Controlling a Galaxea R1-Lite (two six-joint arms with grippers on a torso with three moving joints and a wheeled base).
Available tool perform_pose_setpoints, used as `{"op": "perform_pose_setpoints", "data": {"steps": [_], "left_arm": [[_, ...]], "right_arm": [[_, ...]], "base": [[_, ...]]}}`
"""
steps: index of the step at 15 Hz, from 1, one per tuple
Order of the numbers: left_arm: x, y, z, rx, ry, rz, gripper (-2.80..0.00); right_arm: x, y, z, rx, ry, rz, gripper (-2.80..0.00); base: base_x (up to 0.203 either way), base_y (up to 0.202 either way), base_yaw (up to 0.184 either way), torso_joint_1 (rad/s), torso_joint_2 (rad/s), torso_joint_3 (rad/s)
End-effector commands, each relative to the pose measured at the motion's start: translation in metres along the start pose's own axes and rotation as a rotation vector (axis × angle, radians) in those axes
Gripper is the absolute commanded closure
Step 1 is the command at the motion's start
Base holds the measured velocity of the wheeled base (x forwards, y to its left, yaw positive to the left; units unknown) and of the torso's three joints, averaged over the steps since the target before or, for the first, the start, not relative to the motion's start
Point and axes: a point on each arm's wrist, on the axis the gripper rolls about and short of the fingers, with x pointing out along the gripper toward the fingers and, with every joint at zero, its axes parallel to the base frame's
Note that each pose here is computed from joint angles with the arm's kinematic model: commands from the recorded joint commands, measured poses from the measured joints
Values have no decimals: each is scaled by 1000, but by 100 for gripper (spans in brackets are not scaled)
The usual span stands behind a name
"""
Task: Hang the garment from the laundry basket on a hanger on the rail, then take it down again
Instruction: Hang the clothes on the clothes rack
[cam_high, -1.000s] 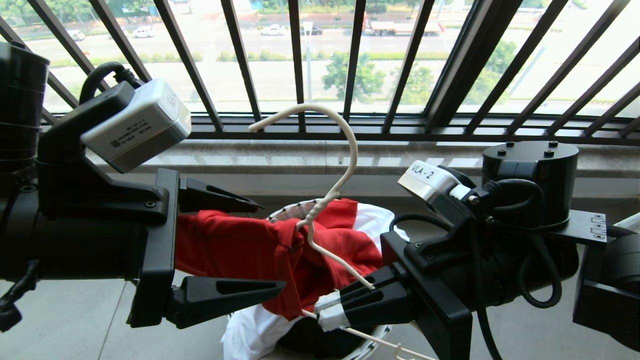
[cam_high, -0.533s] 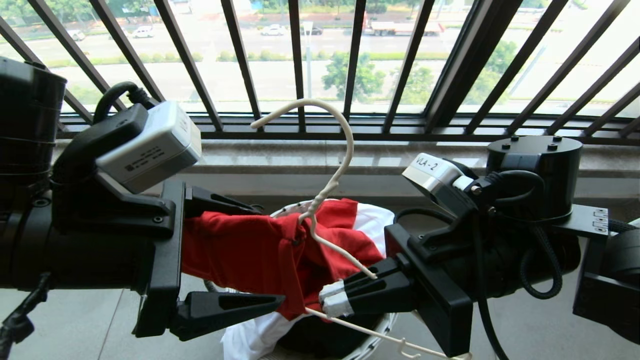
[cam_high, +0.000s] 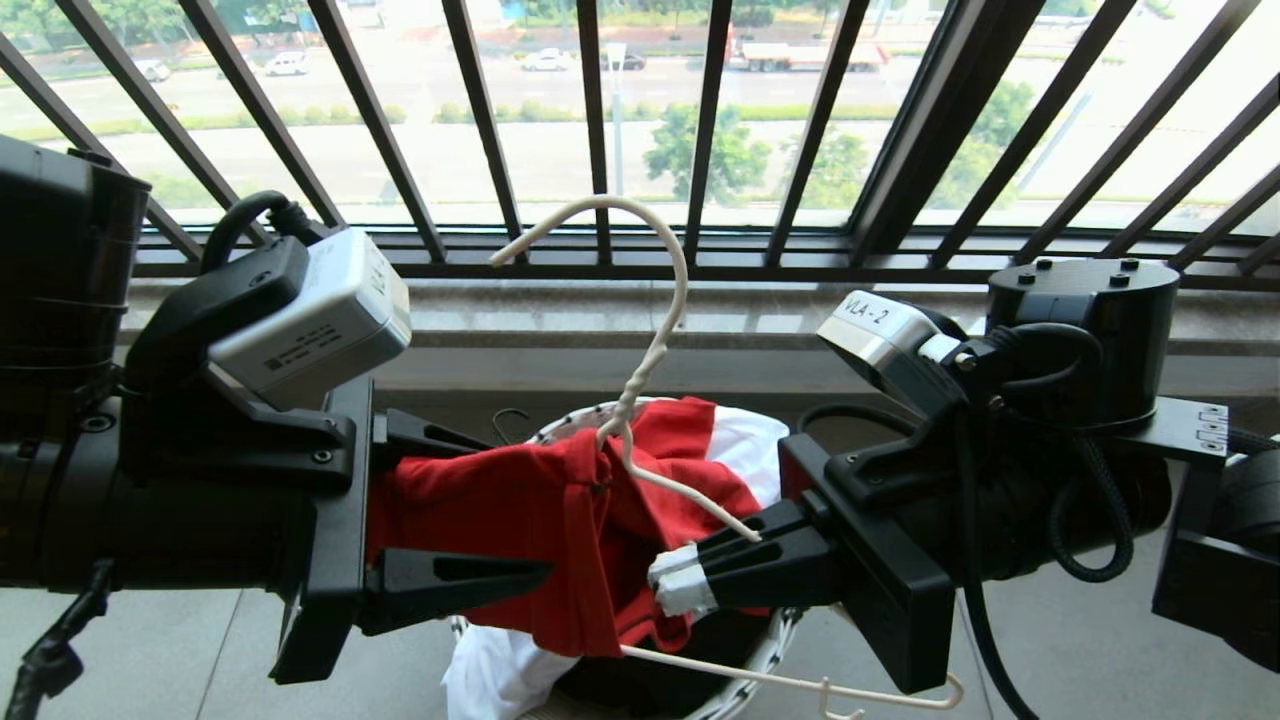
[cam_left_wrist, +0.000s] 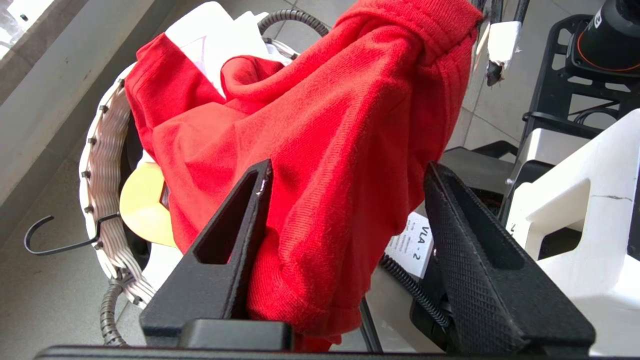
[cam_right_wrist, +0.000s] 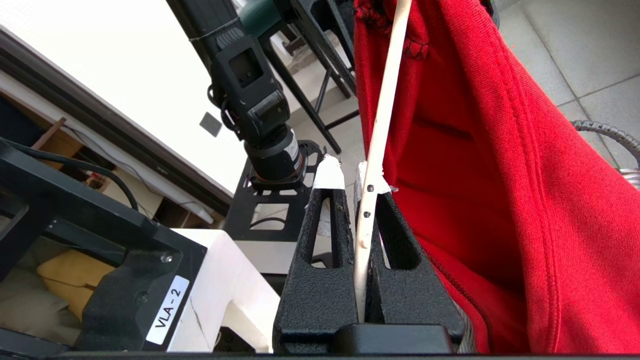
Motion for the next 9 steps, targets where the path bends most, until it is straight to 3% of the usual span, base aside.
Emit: {"op": "perform_pose_setpoints", "data": {"steps": [1,9], "left_arm": [[1,0,-1,-2,5,-7,0],[0,1,1,8,-11,2,0]], "right_arm": [[-1,0,2,-11,-7,-1,0],[-3,-3,3,-11,-10,-10,0]], "base": [[0,0,0,0,0,0],[0,0,0,0,0,0]]}}
